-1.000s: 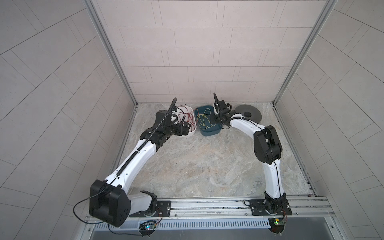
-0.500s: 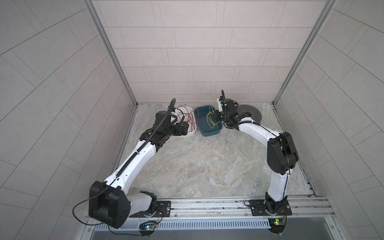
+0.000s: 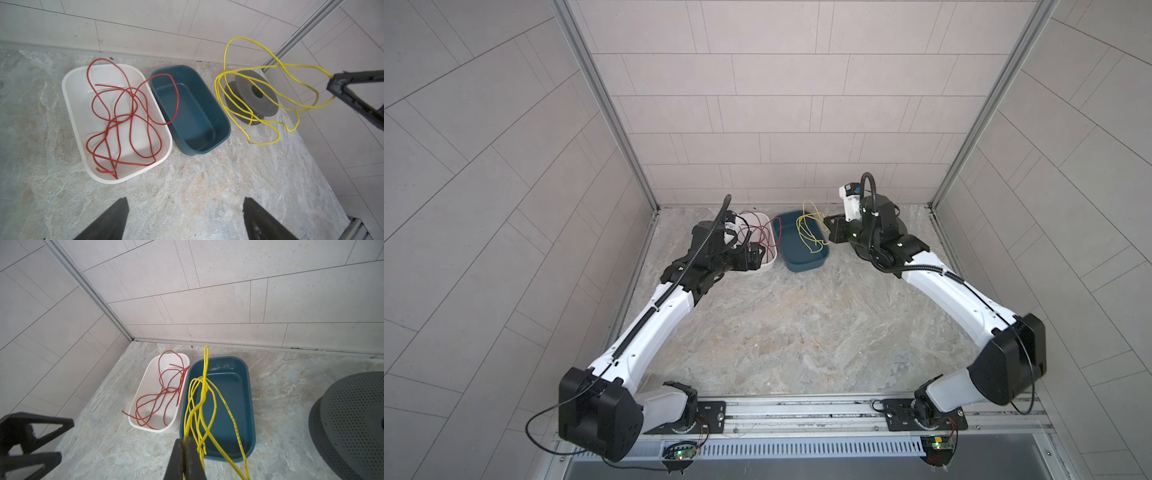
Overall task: Wrap the cables
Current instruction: 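Lift the yellow cable out of the teal tub with the right gripper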
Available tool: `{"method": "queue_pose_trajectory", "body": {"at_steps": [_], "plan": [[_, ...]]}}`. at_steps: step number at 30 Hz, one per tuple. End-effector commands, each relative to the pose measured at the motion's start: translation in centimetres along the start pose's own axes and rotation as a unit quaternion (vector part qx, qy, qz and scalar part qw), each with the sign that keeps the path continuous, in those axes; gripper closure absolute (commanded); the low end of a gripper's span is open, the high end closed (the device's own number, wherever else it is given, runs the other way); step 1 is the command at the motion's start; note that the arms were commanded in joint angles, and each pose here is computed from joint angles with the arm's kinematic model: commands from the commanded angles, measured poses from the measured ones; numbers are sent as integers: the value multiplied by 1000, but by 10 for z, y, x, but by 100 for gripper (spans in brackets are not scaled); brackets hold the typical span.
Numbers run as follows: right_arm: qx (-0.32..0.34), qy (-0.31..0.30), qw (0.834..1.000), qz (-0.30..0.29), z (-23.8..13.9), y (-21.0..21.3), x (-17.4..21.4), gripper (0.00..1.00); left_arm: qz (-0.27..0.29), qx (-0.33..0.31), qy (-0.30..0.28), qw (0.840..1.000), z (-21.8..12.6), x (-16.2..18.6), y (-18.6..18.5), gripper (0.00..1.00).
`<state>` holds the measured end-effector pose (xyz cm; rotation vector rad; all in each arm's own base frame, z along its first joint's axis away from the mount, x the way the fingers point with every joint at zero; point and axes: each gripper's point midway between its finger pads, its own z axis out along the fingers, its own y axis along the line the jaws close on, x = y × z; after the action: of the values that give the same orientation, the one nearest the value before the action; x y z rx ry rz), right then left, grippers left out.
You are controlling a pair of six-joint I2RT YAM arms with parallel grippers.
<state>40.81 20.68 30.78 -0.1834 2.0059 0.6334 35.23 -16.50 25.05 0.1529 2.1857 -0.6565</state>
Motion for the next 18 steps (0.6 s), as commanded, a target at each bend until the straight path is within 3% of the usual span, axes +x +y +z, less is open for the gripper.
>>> {"method": "queue_pose_trajectory", "body": {"at_steps": [1,5,10,18], "plan": [[-53,21,998,-10,-26,17,20,100,-43,54,-3,998,-7,-4,-20,12],[-116,41,992,3,-39,30,56,100,-69,72,7,995,-11,11,-23,13],[-162,86,983,16,-42,34,104,100,-52,60,21,997,-23,26,-19,13],[-169,128,977,24,-37,27,140,100,-82,62,47,994,-16,51,-13,17]]}}
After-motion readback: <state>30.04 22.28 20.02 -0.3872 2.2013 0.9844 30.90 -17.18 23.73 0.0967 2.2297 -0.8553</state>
